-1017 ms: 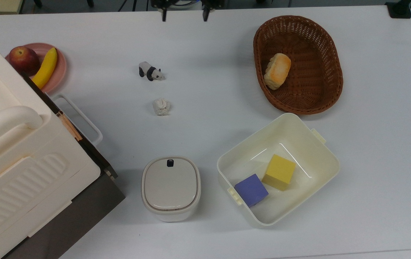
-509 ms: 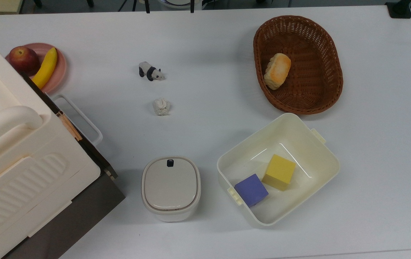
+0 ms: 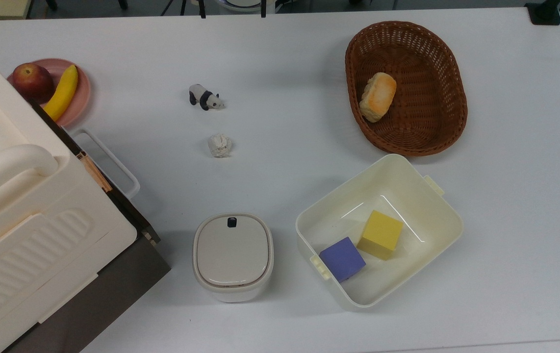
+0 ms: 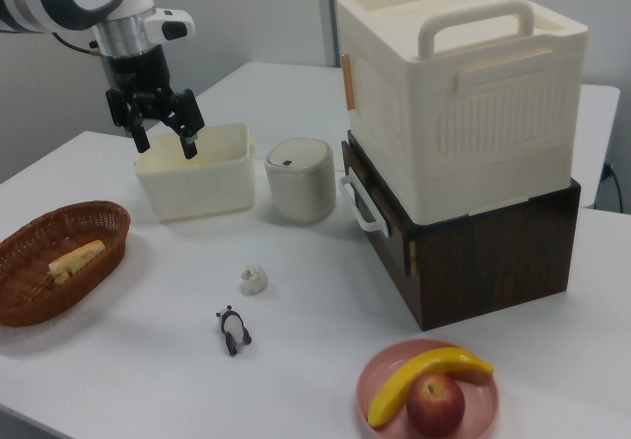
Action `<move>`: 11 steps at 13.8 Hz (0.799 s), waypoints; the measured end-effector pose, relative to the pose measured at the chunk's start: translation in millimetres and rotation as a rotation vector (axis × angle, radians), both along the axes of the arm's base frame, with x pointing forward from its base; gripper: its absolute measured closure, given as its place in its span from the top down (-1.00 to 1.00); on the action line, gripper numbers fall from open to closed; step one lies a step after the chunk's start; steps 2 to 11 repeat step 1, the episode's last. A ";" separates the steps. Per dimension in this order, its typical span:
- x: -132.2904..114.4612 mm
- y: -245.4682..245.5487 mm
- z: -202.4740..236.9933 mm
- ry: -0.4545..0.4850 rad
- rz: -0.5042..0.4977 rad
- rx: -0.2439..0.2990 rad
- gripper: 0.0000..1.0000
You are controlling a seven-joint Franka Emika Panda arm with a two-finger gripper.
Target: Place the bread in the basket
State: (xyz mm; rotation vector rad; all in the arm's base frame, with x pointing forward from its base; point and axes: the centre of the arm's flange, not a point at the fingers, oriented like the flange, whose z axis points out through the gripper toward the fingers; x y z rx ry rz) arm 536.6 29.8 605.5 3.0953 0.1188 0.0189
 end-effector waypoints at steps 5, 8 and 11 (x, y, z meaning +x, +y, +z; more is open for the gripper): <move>-0.1 0.7 0.0 0.000 -0.003 0.008 1.00; -0.1 0.7 0.0 0.000 -0.003 0.008 1.00; -0.1 0.7 0.0 0.000 -0.003 0.008 1.00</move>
